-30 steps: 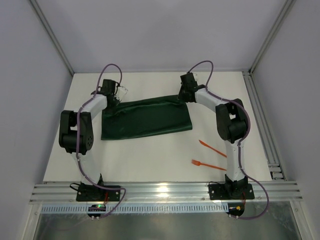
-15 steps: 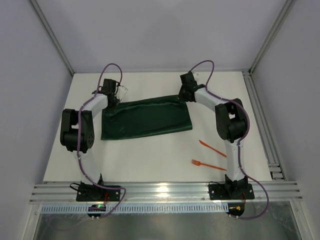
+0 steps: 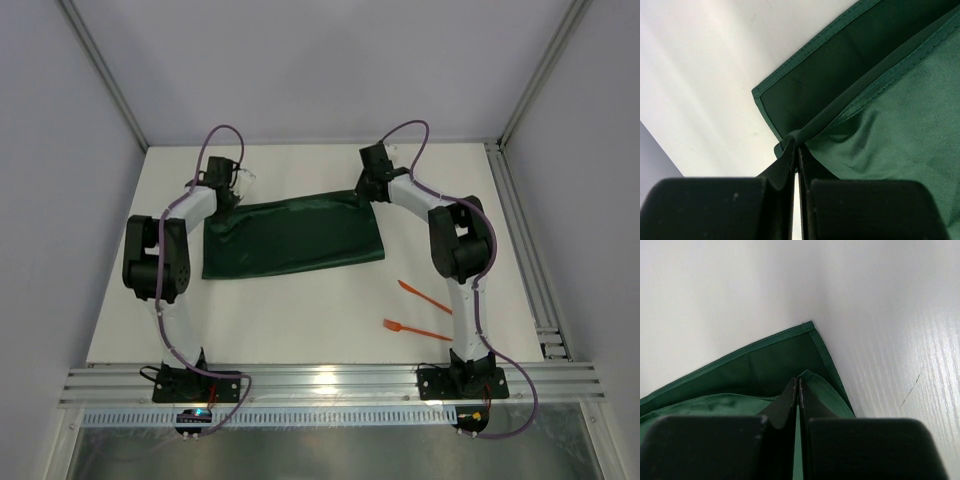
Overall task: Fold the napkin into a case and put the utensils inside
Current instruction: Fold and flatten the napkin at the center of the board, then move the rectangle-folded napkin to the center of the board.
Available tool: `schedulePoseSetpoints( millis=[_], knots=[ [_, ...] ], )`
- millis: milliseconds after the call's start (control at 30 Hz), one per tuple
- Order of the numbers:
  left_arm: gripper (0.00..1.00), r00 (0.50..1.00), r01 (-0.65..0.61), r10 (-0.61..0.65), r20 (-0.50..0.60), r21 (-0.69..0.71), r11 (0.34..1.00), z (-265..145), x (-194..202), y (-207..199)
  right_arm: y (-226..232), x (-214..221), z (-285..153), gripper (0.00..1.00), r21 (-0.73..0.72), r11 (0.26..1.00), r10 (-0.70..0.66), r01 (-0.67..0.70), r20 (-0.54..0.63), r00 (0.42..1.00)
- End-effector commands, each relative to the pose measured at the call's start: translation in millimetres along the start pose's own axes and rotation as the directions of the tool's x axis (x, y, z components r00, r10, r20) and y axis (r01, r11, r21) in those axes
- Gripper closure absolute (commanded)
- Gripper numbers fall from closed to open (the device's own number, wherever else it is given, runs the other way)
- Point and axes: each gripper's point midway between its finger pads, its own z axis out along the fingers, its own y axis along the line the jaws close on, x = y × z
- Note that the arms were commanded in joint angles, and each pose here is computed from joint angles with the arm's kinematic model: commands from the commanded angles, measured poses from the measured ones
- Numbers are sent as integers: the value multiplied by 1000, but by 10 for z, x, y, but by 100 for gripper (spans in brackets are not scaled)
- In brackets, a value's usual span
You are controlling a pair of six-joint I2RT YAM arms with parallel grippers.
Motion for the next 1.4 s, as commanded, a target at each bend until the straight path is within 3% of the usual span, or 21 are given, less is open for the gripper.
schedulePoseSetpoints(
  millis=[0,133,233,333,433,667,767,867,1000,1133,1367],
  knots=[
    [100,998,43,-40,50,-56,997,-14,-163,185,102,-196,12,96,-20,999,43,-41,56,998],
    [98,998,54,-51,46,-65,996,18,-166,217,91,-228,21,96,-10,999,53,-53,72,996],
    [86,997,59,-56,53,-73,996,35,-189,241,78,-212,68,96,-3,998,55,-55,66,996],
    [67,996,66,-62,59,-79,995,49,-212,255,98,-201,124,72,-19,998,59,-58,43,997],
    [59,996,75,-69,63,-90,993,28,-248,304,151,-279,62,62,-40,998,40,-38,53,998],
    [53,977,190,-186,107,-30,981,-276,-241,544,302,-685,-348,51,-85,992,-85,98,152,985],
    [53,959,269,-273,79,54,962,-436,9,548,200,-619,-580,49,-73,982,-162,172,127,979],
    [52,956,291,-293,11,110,950,-633,368,389,-59,-267,-770,47,-59,978,-199,202,44,979],
    [43,960,281,-274,-63,258,924,-851,711,-102,-483,315,-946,37,-30,975,-224,222,-84,971],
    [39,951,302,-269,-150,288,909,-903,1094,-358,-630,719,-1122,34,-82,973,-226,214,-179,958],
    [38,924,379,-333,-191,317,869,-711,1148,-454,-743,1125,-1208,34,-152,970,-222,188,-253,942]
  ],
)
